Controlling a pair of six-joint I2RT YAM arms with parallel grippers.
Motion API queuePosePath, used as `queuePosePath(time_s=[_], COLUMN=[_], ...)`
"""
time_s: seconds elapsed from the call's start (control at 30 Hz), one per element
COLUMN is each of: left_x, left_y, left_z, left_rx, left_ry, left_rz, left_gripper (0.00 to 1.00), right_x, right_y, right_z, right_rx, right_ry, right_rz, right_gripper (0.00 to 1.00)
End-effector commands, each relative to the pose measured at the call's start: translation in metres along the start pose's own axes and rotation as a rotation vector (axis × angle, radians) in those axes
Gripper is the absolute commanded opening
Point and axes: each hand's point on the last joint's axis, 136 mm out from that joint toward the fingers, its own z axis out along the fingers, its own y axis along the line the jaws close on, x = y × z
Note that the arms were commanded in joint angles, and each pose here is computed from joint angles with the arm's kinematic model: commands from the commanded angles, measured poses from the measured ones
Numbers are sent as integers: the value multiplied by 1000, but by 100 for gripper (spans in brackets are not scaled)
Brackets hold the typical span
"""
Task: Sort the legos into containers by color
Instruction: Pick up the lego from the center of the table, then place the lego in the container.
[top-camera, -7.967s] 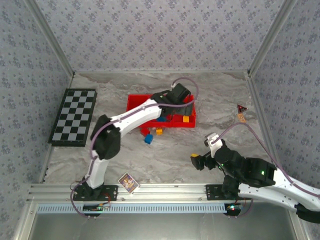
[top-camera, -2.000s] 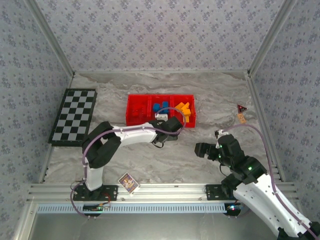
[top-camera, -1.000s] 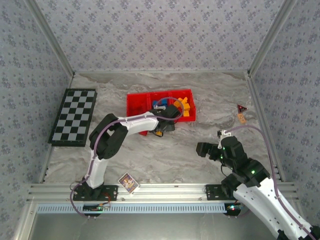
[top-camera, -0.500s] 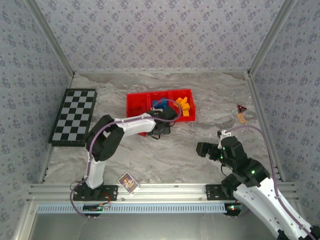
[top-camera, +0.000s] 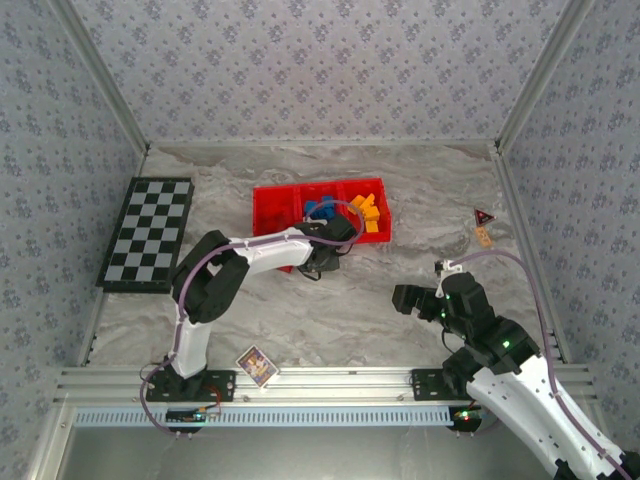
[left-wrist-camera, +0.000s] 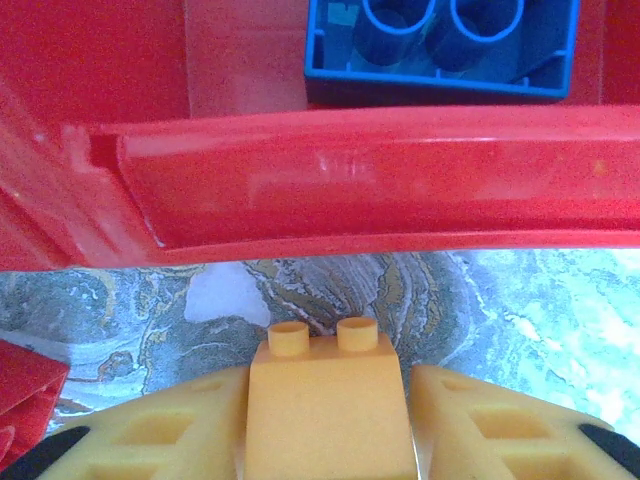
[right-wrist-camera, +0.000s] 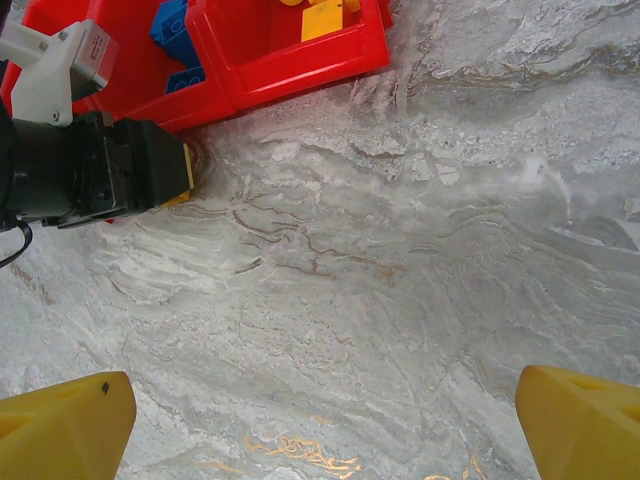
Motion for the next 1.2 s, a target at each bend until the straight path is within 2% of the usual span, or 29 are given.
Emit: queuePosePath(time_s=[0.0, 0.13, 0.3, 0.5, 0.73, 0.97, 1.17], left_x=[0, -8, -32, -66, -126, -177, -192], left_y=[2, -5, -5, -20, -58, -98, -126], left_z=[-6, -14, -46, -93, -136, -132, -94], left_rx=[-17, 21, 36, 124, 226, 302, 329], left_ry=[-4, -28, -119, -222, -344, -393, -364], left_rz=[13, 52, 93, 136, 168, 154, 127], left_gripper=[40, 32, 25, 25, 24, 22, 22], right_x=[-5, -6, -7, -9, -13, -16, -17], right_y=[-1, 0, 0, 0, -3, -5, -4], right_z=[-4, -6, -7, -8, -13, -17, -18], right_rx=[12, 11, 10, 11, 19, 16, 16], right_ry=[-18, -18, -20, -26, -59, -93, -100], right_rz=[-1, -1, 0, -3, 4, 9, 4], right_gripper=[100, 100, 100, 100, 100, 100, 100])
